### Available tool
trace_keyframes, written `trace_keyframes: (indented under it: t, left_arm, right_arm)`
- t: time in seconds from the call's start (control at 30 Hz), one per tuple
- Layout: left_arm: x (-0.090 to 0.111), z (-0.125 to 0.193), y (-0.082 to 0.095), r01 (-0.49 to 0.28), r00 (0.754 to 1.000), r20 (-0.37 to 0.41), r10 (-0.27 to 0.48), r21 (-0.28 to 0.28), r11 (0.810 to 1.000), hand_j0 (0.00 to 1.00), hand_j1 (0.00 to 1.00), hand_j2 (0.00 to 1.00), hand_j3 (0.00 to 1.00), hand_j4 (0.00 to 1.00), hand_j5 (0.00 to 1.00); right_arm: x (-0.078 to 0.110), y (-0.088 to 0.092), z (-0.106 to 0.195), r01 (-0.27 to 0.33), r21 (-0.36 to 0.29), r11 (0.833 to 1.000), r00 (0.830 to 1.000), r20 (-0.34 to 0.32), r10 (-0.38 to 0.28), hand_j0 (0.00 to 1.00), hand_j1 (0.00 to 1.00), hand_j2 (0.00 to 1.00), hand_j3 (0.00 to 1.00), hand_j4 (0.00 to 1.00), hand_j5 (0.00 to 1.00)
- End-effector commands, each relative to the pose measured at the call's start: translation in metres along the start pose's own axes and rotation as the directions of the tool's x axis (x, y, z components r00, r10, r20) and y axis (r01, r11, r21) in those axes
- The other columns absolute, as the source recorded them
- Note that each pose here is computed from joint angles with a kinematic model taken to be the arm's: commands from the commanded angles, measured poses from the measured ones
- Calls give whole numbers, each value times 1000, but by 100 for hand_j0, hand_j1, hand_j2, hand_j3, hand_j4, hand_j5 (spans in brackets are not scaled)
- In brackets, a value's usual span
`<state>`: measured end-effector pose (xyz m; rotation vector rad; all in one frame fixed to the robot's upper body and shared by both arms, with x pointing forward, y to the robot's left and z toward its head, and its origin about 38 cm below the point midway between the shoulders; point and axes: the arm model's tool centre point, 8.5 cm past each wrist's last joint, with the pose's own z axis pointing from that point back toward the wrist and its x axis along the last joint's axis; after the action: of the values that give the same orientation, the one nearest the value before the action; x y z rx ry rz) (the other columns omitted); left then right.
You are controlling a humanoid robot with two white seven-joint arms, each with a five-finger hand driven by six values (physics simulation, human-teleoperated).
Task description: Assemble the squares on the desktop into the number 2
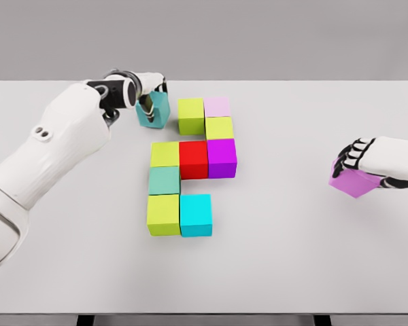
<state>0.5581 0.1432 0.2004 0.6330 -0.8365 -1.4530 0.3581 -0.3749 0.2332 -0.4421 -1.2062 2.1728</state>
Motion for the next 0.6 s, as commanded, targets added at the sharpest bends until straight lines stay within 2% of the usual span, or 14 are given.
trace_keyframes:
  t: [0.0, 0.17, 0.43, 0.57]
  left_arm:
    - [5, -6, -5, -1, 1000, -6, 1, -15, 1000, 34, 34, 34, 34, 34, 34]
    - [3, -8, -7, -5, 1000, -16, 5, -22, 1000, 34, 34, 34, 34, 34, 34]
    - [5, -7, -7, -3, 1000, -8, 3, -22, 1000, 37, 37, 37, 37, 37, 37]
    - [14, -7, -7, -2, 1000, 8, 2, -23, 1000, 37, 37, 37, 37, 37, 37]
  right_arm:
    - [6, -2, -5, 7, -15, 1000, 1000, 24, -7, 65, 65, 65, 65, 65, 65]
    - [22, -16, -15, -31, -50, 998, 997, 74, 35, 67, 67, 67, 67, 67, 67]
    - [38, -33, -45, -51, -96, 994, 986, 152, 65, 71, 71, 71, 71, 71, 71]
    - [50, -32, -61, -54, -88, 995, 977, 202, 71, 71, 71, 71, 71, 71, 71]
